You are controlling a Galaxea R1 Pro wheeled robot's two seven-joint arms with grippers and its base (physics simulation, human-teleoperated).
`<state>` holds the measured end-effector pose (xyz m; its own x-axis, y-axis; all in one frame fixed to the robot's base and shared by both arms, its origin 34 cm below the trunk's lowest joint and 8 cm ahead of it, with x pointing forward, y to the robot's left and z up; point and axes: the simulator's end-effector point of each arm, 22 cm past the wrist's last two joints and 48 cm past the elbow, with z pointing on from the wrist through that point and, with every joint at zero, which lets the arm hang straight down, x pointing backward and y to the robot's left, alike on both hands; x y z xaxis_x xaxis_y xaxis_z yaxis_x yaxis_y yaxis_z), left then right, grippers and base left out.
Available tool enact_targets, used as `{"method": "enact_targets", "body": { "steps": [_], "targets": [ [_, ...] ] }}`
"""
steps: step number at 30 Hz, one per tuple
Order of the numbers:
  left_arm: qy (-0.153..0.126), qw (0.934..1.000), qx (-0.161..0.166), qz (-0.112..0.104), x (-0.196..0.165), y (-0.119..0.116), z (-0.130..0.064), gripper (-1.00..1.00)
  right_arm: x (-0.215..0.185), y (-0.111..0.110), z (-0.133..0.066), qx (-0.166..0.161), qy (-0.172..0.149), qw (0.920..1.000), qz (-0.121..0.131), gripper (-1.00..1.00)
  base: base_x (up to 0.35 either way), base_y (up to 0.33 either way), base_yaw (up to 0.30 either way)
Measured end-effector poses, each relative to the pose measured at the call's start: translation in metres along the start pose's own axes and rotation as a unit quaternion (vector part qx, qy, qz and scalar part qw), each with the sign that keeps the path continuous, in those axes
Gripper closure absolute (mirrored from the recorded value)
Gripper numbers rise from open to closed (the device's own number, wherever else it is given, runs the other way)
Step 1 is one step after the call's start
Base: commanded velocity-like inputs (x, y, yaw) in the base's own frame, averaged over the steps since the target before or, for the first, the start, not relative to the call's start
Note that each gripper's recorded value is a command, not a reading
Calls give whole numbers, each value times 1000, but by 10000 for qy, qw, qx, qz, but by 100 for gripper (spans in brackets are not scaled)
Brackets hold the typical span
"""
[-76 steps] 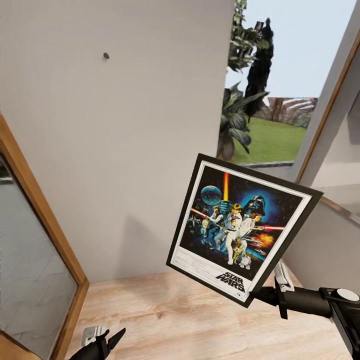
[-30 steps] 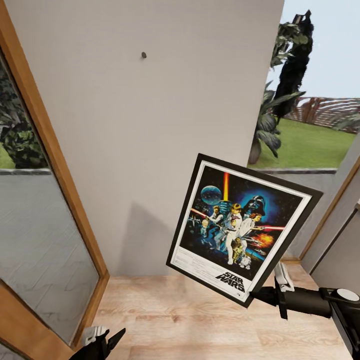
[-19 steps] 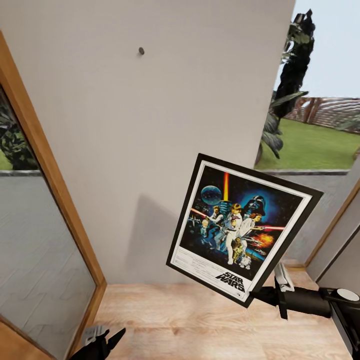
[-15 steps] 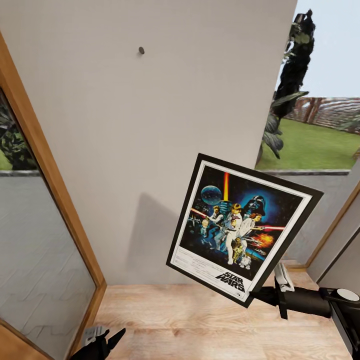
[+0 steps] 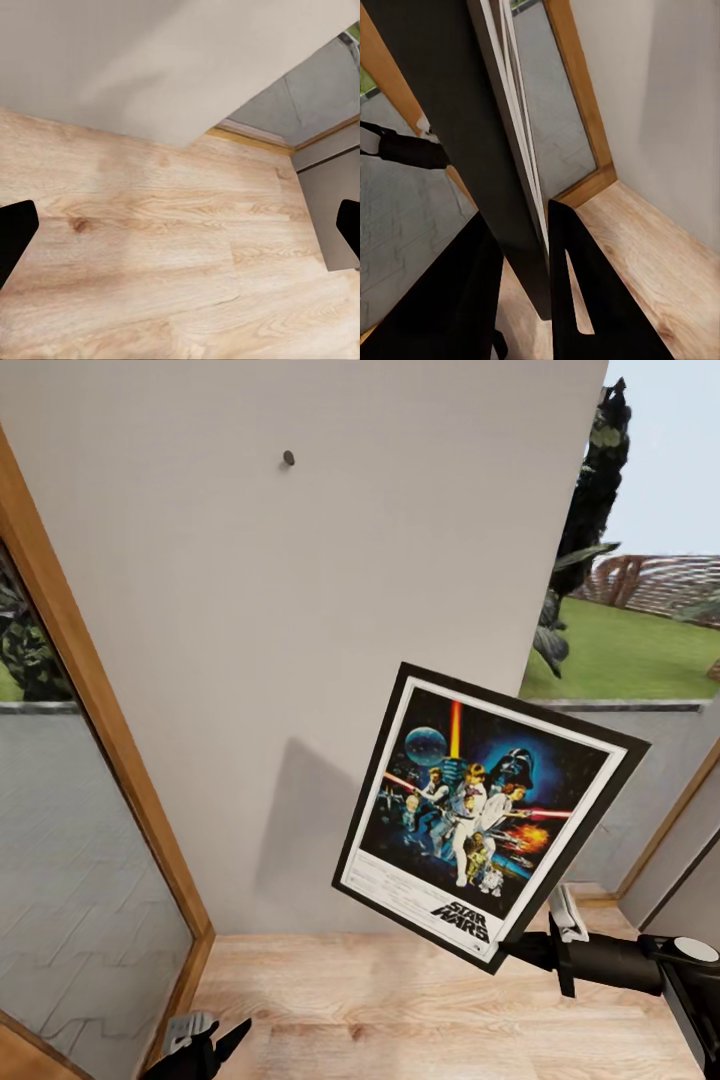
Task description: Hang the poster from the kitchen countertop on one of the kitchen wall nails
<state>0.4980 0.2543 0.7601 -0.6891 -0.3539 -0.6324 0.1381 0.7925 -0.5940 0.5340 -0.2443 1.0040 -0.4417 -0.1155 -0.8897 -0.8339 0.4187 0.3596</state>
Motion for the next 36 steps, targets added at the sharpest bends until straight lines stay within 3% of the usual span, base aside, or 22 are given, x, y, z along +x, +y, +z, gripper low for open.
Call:
{"method": "enact_targets", "body": {
  "steps": [3, 6, 10, 18, 26, 28, 29, 30, 36],
  "targets": [
    [120, 9999, -27, -62, 20, 2, -9, -100, -8, 0, 0, -3, -72, 9999, -85, 100, 3, 3, 0],
    [167, 9998, -51, -91, 27, 3, -13, -100, -43, 4, 9, 88, -402, 9988, -248, 100, 1, 0, 0],
    [237, 9996, -94, -141, 39, 5, -19, -100, -79, 1, 12, 412, -593, 9974, -73, 100, 0, 0, 0],
    [302, 9993, -126, -190, 51, 6, -25, -100, -105, 12, 15, 295, -924, 9953, -28, 100, 0, 0, 0],
    [311, 9993, -125, -189, 51, 6, -25, -100, -103, 22, 27, 106, -847, 9963, -48, 100, 0, 0, 0],
    [312, 9993, -120, -188, 51, 6, -25, -100, -110, 30, 30, 34, -832, 9963, -188, 100, 0, 0, 0],
    [313, 9993, -120, -190, 51, 6, -25, -100, -139, 46, 44, -230, -745, 9962, -384, 100, 0, 0, 0],
    [312, 9993, -119, -188, 51, 6, -25, -100, -150, 51, 50, -331, -682, 9963, -410, 100, 0, 0, 0],
    [313, 9993, -118, -190, 51, 6, -25, -100, -213, 61, 64, -597, -530, 9954, -535, 100, 0, 0, 0]
  ]
}}
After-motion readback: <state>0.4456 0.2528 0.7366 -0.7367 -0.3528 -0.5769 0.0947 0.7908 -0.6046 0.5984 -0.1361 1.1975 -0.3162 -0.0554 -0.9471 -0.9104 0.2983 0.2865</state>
